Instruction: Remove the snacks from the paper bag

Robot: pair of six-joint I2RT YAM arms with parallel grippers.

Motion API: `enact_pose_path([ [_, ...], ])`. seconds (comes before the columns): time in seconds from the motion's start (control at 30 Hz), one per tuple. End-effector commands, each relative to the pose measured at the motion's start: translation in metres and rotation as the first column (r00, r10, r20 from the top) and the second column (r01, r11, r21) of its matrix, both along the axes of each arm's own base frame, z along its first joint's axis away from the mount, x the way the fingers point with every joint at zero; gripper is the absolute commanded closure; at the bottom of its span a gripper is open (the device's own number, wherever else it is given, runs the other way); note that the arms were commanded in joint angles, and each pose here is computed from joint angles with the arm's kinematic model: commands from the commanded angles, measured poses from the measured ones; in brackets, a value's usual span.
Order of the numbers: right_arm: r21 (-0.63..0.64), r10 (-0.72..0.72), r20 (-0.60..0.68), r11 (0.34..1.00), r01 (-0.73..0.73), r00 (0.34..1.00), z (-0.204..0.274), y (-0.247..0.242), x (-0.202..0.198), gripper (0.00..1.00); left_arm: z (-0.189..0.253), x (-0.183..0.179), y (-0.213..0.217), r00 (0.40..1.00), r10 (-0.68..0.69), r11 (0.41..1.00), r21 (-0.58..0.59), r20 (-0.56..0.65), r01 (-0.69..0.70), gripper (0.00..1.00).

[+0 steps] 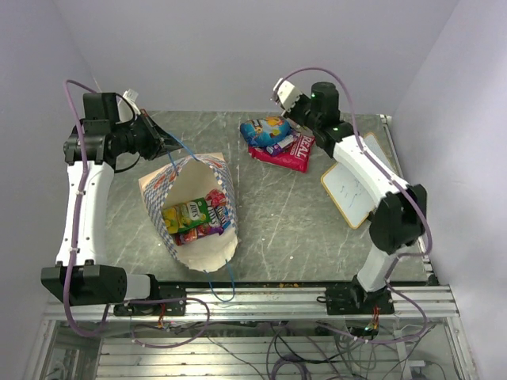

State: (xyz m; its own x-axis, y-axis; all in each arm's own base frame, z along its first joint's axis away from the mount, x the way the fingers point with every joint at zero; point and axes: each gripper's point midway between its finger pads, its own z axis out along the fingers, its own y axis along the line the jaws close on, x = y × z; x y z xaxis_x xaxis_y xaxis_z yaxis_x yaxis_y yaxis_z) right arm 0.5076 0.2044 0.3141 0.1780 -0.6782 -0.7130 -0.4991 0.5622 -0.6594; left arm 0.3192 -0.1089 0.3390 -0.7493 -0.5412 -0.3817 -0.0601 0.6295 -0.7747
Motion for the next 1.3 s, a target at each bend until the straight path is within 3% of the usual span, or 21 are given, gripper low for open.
enact_pose_path([
  [0.0, -0.039, 0.005, 0.147, 0.999, 0.001, 0.989, 0.023, 0.0, 0.038, 1.0, -0.002, 0.006, 0.006, 1.0, 0.019, 1.0, 0.02, 0.003, -0.019, 0.93],
  [0.3, -0.243, 0.065, 0.076, 0.969, -0.045, 0.995, -0.066, 0.006, 0.076, 1.0, -0.013, 0.007, 0.009, 0.999, 0.009, 0.999, 0.051, -0.039, -0.007, 0.93],
  [0.63, -0.39, 0.2, -0.092, 0.894, -0.22, 0.975, -0.17, 0.047, 0.042, 1.0, -0.016, 0.018, 0.01, 0.999, -0.008, 0.998, 0.059, -0.053, 0.011, 0.93],
  [0.93, -0.286, 0.183, -0.195, 0.929, -0.234, 0.964, -0.224, 0.069, 0.029, 1.0, -0.016, 0.015, 0.009, 0.998, -0.033, 0.997, 0.071, -0.056, 0.037, 0.93],
  [1.07, -0.299, 0.114, -0.19, 0.939, -0.168, 0.975, -0.234, 0.07, 0.028, 1.0, -0.014, 0.009, 0.009, 0.998, -0.041, 0.996, 0.077, -0.052, 0.045, 0.93],
  [1.17, -0.275, 0.064, -0.17, 0.955, -0.109, 0.983, -0.22, 0.068, 0.032, 0.89, -0.011, 0.005, 0.008, 0.998, -0.049, 0.996, 0.076, -0.046, 0.053, 0.93],
  [1.27, -0.216, 0.06, -0.182, 0.971, -0.099, 0.981, -0.195, 0.073, 0.033, 0.71, -0.008, 0.0, 0.005, 0.998, -0.058, 0.996, 0.064, -0.039, 0.06, 0.93],
])
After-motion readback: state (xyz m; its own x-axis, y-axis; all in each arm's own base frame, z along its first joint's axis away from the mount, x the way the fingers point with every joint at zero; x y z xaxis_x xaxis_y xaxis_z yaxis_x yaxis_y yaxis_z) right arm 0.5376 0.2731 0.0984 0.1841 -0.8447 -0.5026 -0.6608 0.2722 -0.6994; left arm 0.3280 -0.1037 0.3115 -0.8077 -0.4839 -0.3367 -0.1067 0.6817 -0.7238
